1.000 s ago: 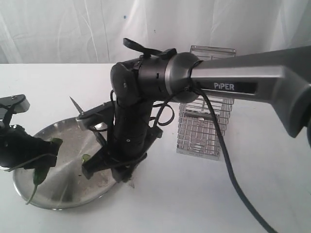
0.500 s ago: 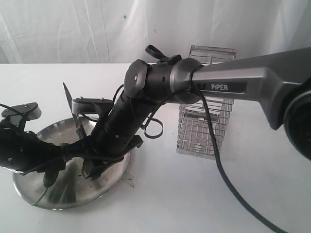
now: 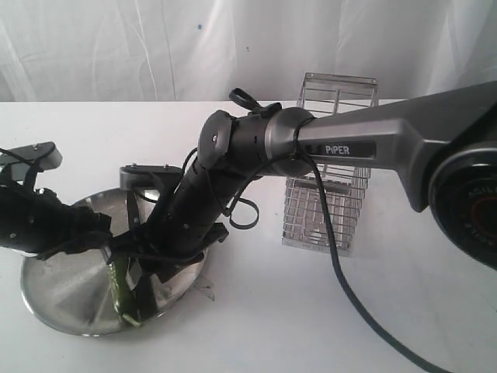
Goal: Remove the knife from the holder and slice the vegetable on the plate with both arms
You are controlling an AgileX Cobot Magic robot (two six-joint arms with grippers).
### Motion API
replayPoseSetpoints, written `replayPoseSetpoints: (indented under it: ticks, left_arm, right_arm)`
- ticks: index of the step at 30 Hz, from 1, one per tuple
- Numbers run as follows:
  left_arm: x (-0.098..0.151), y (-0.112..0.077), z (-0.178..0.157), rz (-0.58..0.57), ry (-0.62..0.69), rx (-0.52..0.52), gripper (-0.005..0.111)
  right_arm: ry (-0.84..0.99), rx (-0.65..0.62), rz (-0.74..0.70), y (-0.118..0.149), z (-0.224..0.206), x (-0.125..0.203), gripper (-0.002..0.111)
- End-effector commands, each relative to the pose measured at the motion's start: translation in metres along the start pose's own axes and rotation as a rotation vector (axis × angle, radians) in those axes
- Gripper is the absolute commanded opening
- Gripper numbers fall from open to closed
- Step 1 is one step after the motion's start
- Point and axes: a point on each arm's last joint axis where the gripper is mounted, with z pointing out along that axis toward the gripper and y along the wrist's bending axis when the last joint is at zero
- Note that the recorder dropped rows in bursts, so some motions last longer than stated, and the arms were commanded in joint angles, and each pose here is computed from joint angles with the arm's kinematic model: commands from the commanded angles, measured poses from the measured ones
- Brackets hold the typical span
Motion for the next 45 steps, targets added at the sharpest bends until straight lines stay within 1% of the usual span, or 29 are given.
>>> replayPoseSetpoints:
  ticks: [1, 5, 7, 8, 10, 13, 14, 15, 17, 18, 20, 22, 24, 26, 28, 32, 34, 36, 38, 40, 45]
  left_arm:
    - [-0.007, -0.011, -0.023, 0.045, -0.066, 0.033, 0.056]
    - [-0.01, -0.021, -0.048, 0.075, -0.145, 0.058, 0.056]
    - [-0.01, -0.027, -0.065, 0.108, -0.191, 0.077, 0.054]
    - [-0.01, -0.03, -0.072, 0.123, -0.208, 0.086, 0.049]
    - [-0.006, -0.039, -0.093, 0.163, -0.247, 0.124, 0.034]
    - [0.002, -0.051, -0.127, 0.228, -0.331, 0.158, 0.008]
    - [0.007, -0.055, -0.142, 0.244, -0.377, 0.162, 0.0]
    - [0.009, -0.056, -0.149, 0.25, -0.399, 0.162, 0.0]
    - [0.021, -0.061, -0.176, 0.285, -0.482, 0.154, 0.0]
    - [0.025, -0.062, -0.184, 0.294, -0.511, 0.148, 0.0]
    - [0.036, -0.064, -0.201, 0.319, -0.57, 0.136, 0.0]
    - [0.045, -0.066, -0.213, 0.351, -0.621, 0.128, 0.0]
    - [0.052, -0.069, -0.222, 0.343, -0.646, 0.158, 0.0]
    - [0.061, -0.073, -0.227, 0.344, -0.629, 0.201, 0.0]
    - [0.071, -0.074, -0.226, 0.36, -0.603, 0.219, 0.0]
    - [0.095, -0.07, -0.219, 0.374, -0.569, 0.237, 0.0]
    - [0.103, -0.067, -0.213, 0.357, -0.552, 0.244, 0.0]
    - [0.113, -0.066, -0.206, 0.363, -0.497, 0.259, 0.0]
    - [0.116, -0.066, -0.204, 0.373, -0.458, 0.269, 0.0]
    - [0.116, -0.066, -0.204, 0.372, -0.463, 0.267, 0.0]
    - [0.116, -0.066, -0.204, 0.371, -0.467, 0.266, 0.0]
  right_arm:
    - [-0.005, 0.0, -0.015, 0.0, -0.005, -0.001, 0.046]
    - [-0.038, 0.031, -0.072, 0.007, -0.023, -0.004, 0.046]
    - [-0.085, 0.044, -0.099, 0.014, -0.04, -0.005, 0.046]
    - [-0.117, 0.051, -0.112, 0.018, -0.05, -0.005, 0.046]
    - [-0.208, 0.06, -0.132, 0.029, -0.076, -0.004, 0.044]
    - [-0.379, 0.1, -0.129, 0.042, -0.117, 0.005, 0.028]
    - [-0.448, 0.108, -0.134, 0.047, -0.132, 0.01, 0.021]
    - [-0.514, 0.112, -0.14, 0.051, -0.146, 0.017, 0.014]
    - [-0.624, 0.114, -0.16, 0.062, -0.169, 0.034, 0.001]
    - [-0.689, 0.114, -0.177, 0.068, -0.181, 0.045, 0.0]
    - [-0.749, 0.11, -0.235, 0.079, -0.195, 0.068, 0.0]
    - [-0.783, 0.101, -0.264, 0.085, -0.205, 0.086, 0.0]
    - [-0.8, 0.095, -0.275, 0.087, -0.213, 0.1, 0.0]
    - [-0.806, 0.093, -0.274, 0.085, -0.216, 0.11, 0.0]
    - [-0.84, 0.094, -0.283, 0.085, -0.216, 0.122, 0.0]
    - [-0.934, 0.09, -0.305, 0.082, -0.21, 0.152, 0.0]
    - [-0.965, 0.084, -0.316, 0.079, -0.205, 0.169, 0.0]
    - [-0.969, 0.07, -0.324, 0.075, -0.199, 0.187, 0.0]
    - [-0.952, 0.059, -0.324, 0.072, -0.198, 0.199, 0.0]
    - [-0.948, 0.041, -0.311, 0.071, -0.201, 0.204, 0.0]
    - [-0.943, 0.039, -0.313, 0.072, -0.201, 0.205, 0.0]
